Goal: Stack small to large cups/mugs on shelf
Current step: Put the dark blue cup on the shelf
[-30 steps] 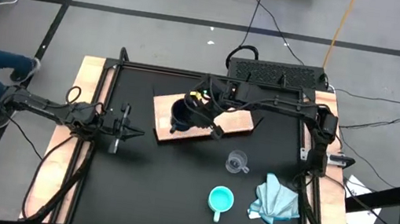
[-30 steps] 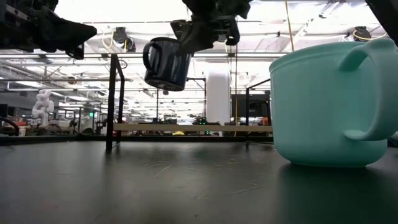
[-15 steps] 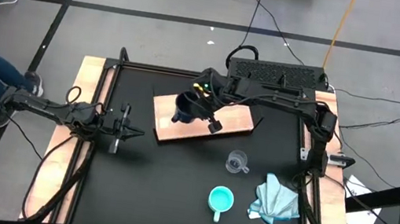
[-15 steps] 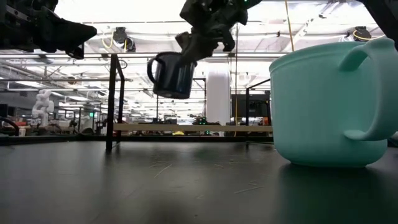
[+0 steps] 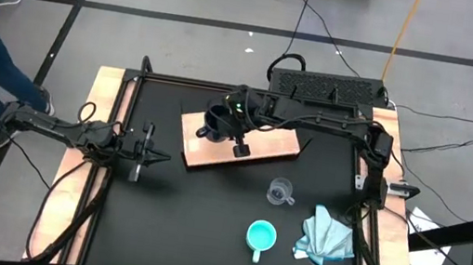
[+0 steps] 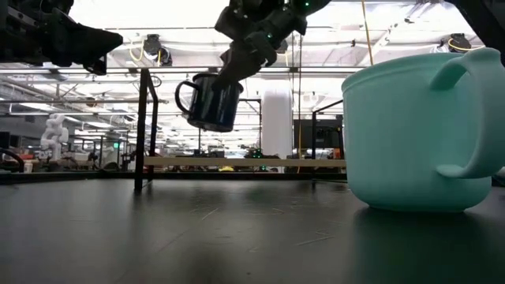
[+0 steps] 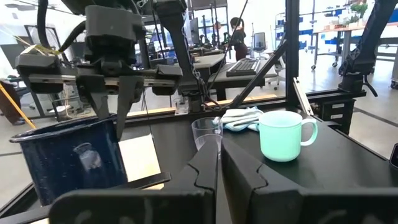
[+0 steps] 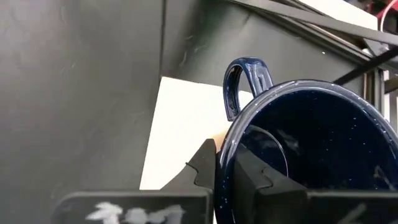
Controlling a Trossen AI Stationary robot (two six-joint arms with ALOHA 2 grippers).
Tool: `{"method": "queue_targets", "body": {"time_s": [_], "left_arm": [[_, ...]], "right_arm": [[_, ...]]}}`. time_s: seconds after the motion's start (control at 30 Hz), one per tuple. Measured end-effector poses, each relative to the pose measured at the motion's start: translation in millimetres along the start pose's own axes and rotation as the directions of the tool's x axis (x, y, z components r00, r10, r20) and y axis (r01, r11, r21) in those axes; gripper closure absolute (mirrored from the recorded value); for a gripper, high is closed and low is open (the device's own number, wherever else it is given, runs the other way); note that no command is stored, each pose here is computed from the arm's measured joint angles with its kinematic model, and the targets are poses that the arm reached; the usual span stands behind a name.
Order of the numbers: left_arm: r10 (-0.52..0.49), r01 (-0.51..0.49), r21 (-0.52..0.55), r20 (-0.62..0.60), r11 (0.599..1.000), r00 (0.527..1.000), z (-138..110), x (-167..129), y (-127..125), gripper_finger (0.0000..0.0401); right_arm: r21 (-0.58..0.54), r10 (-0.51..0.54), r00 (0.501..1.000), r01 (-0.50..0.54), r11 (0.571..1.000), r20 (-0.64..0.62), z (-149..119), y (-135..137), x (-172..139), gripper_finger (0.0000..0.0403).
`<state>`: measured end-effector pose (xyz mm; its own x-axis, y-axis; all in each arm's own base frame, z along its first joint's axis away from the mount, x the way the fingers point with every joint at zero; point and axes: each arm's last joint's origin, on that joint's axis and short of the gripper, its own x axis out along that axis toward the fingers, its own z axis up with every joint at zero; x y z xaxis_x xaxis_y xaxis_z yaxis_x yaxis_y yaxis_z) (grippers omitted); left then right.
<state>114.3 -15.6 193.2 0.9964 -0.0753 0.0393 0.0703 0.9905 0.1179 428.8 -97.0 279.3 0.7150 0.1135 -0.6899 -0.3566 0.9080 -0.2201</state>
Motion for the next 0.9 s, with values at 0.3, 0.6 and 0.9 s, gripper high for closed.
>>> {"method": "queue_targets", "body": {"time_s": [0.3, 0.6, 0.9], "left_arm": [[-0.003, 0.003, -0.002, -0.019, 1.000, 1.000, -2, 0, 0, 0.0377], [-0.004, 0.004, -0.006, -0.030, 1.000, 1.000, -3, 0, 0, 0.0377], [-0.014, 0.014, -0.008, -0.039, 1.000, 0.999, -4, 0, -1, 0.0377]], "right_arm": [[0.063, 0.016, 1.000, -0.015, 0.998, -0.022, -8, 0, 20, 0.0393], [0.077, 0.042, 0.998, -0.039, 0.996, -0.039, -13, 4, 37, 0.0393], [0.056, 0.036, 0.996, -0.031, 0.998, -0.088, -16, 8, 42, 0.0393]]}}
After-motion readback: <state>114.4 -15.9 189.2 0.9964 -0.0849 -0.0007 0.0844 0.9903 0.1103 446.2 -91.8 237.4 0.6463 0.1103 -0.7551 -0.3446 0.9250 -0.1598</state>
